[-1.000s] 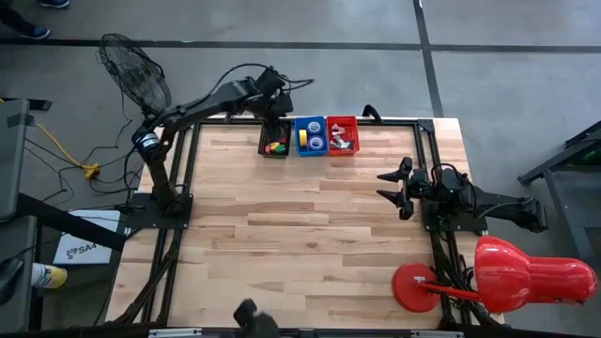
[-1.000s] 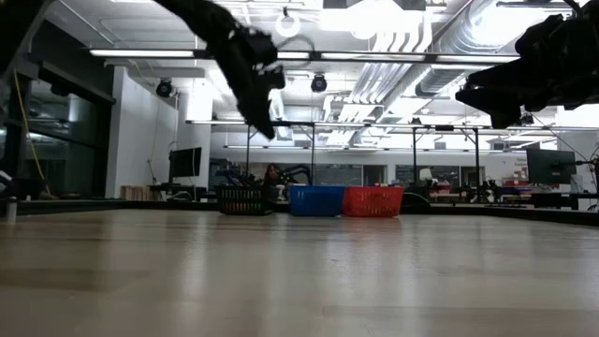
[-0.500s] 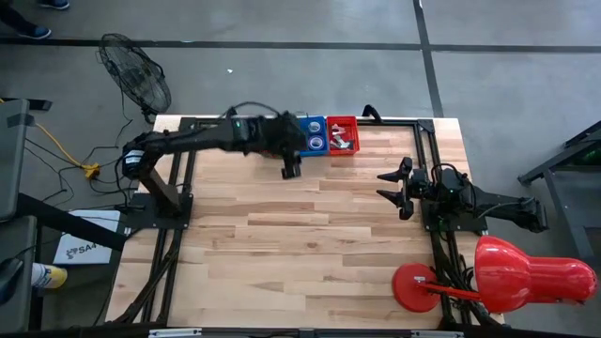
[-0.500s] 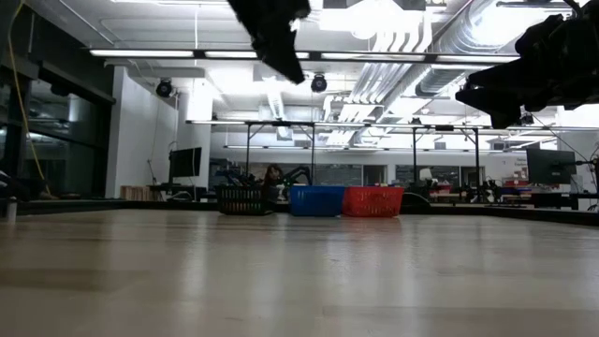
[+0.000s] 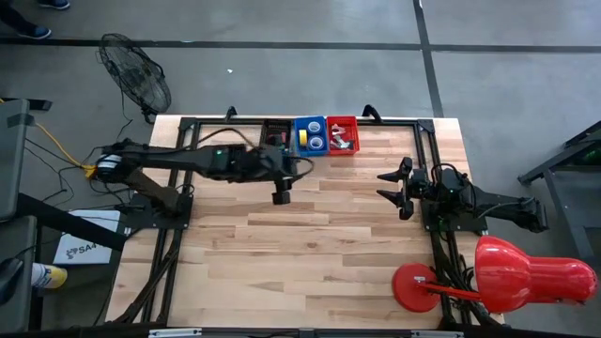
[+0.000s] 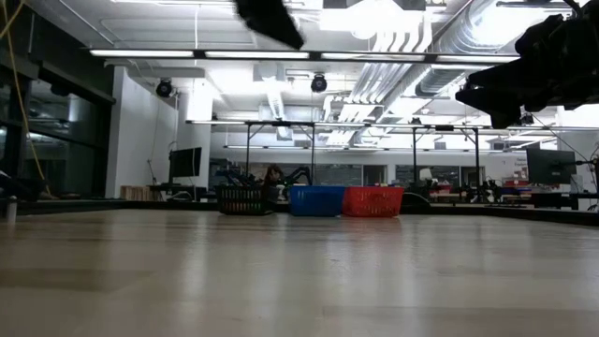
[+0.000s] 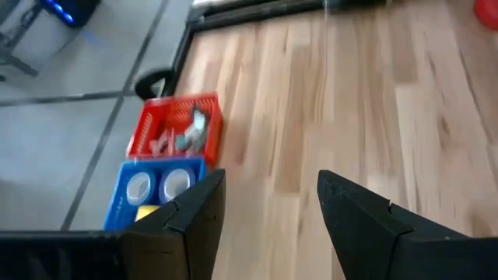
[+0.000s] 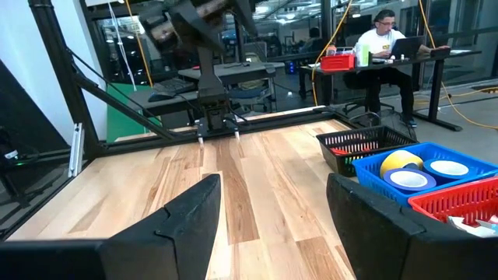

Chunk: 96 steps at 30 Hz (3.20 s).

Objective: Pick and place Stapler, Stapler remover, tape
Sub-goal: Return to Home Position

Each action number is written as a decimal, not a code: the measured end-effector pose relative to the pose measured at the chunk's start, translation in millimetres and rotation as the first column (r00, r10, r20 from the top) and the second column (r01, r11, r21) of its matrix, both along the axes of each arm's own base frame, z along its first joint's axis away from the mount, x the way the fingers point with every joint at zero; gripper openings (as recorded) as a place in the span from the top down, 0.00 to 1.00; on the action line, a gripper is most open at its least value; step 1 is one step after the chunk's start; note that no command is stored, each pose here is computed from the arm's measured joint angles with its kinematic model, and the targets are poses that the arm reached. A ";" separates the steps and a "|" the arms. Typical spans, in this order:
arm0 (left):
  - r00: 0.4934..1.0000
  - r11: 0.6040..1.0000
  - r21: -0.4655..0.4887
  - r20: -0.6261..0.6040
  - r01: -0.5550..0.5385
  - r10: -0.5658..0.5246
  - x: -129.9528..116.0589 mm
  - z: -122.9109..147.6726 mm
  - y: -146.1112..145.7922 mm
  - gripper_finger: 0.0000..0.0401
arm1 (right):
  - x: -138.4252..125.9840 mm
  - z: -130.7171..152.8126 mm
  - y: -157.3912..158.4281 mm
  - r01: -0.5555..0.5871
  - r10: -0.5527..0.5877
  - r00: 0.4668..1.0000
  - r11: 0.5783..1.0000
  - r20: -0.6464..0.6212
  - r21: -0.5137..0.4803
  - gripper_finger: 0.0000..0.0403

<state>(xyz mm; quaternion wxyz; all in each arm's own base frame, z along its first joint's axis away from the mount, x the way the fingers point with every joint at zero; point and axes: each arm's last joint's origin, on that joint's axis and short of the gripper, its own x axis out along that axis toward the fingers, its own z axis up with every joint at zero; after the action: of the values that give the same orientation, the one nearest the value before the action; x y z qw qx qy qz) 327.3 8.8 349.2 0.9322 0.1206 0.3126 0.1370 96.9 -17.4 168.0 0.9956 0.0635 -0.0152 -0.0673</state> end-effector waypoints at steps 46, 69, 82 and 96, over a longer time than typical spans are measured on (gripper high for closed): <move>0.809 0.899 0.348 0.427 0.264 -0.403 -233.9 -172.2 -12.3 0.50 | 1.6 -1.5 -0.3 -0.001 0.001 1.000 1.000 -0.020 0.004 0.44; 0.716 0.800 0.425 0.385 0.423 -0.583 -228.5 -183.2 -18.2 0.50 | 1.6 -1.4 -0.3 0.000 0.000 1.000 1.000 -0.019 0.004 0.44; 0.717 0.801 0.428 0.384 0.420 -0.581 -228.5 -183.5 -18.1 0.50 | 1.6 -1.4 -0.3 0.000 0.000 1.000 1.000 -0.019 0.004 0.44; 0.717 0.801 0.428 0.385 0.419 -0.581 -228.5 -183.4 -18.1 0.50 | 1.6 -1.4 -0.3 0.000 0.000 1.000 1.000 -0.019 0.004 0.44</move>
<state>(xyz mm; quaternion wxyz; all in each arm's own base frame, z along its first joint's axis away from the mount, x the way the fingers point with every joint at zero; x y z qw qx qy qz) 98.9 -9.4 165.8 0.9504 0.3068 -0.0092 -0.0499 98.5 -17.8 166.6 0.9956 0.0646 -0.0057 -0.0677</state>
